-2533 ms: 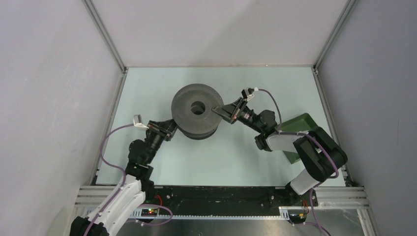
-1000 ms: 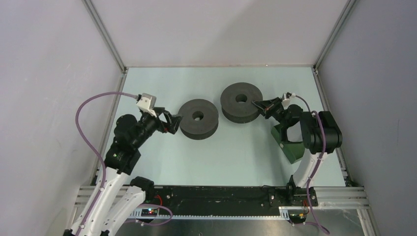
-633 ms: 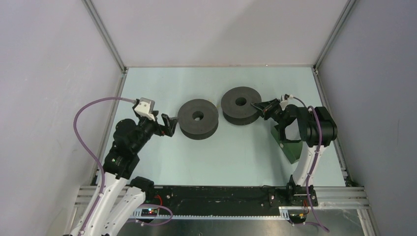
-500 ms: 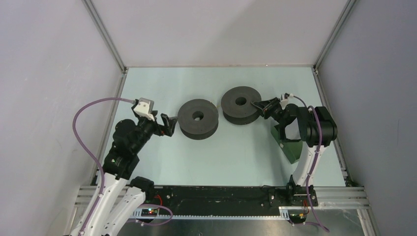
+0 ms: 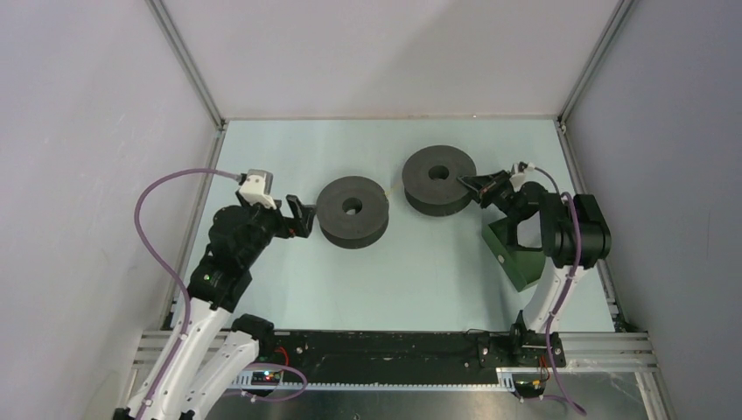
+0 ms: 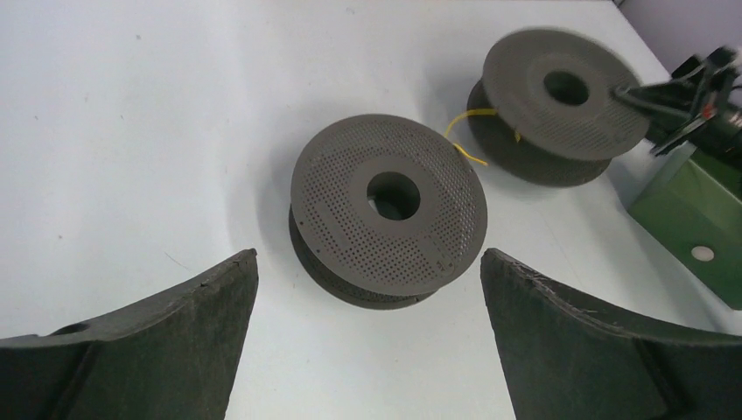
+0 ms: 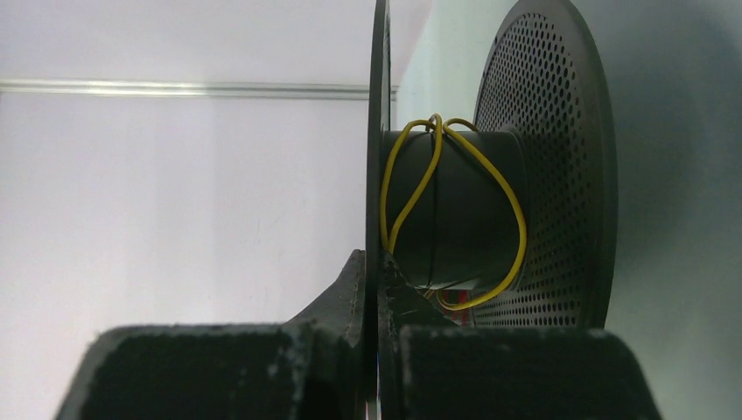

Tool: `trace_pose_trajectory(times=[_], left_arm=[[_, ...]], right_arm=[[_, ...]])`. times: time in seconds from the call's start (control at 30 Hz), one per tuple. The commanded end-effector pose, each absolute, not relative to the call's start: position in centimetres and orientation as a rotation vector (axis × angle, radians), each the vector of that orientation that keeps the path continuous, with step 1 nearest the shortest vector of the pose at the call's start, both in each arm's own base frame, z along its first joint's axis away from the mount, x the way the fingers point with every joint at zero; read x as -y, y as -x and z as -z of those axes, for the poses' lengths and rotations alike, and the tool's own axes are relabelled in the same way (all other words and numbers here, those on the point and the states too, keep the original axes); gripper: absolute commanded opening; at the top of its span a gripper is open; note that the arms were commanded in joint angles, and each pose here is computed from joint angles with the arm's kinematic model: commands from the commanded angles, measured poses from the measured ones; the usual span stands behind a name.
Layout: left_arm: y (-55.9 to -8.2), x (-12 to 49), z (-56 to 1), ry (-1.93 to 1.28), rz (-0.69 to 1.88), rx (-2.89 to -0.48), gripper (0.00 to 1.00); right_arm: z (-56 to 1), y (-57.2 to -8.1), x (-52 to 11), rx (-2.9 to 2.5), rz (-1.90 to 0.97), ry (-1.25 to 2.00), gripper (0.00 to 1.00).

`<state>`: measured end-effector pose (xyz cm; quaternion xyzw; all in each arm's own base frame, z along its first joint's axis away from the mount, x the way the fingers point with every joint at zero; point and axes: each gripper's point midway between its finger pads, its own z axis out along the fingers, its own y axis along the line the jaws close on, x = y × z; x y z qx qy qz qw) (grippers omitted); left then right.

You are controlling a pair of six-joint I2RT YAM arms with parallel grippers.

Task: Wrap the cables
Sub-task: Adjust the cable reel at the center of the board.

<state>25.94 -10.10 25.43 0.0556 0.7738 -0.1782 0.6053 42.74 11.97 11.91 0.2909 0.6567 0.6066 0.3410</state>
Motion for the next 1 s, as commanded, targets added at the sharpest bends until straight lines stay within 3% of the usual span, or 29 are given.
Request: trace_pose_trajectory(times=[0.0, 0.43, 0.97], left_arm=[[-26.6, 10.4, -27.9, -0.071, 0.457, -1.753, 1.0], [-27.9, 16.5, -28.4, -0.231, 0.758, -1.862, 0.86], [-31.5, 19.9, -32.2, -0.381, 0.952, -1.767, 0.76]], right_arm=[[-21.4, -41.3, -11.9, -1.532, -1.627, -0.483, 0.0], [-30.3, -36.9, -12.5, -1.437, -1.7, -0.327, 0.0], [-32.4, -27.1, -20.8, -1.628, -1.869, 0.102, 0.0]])
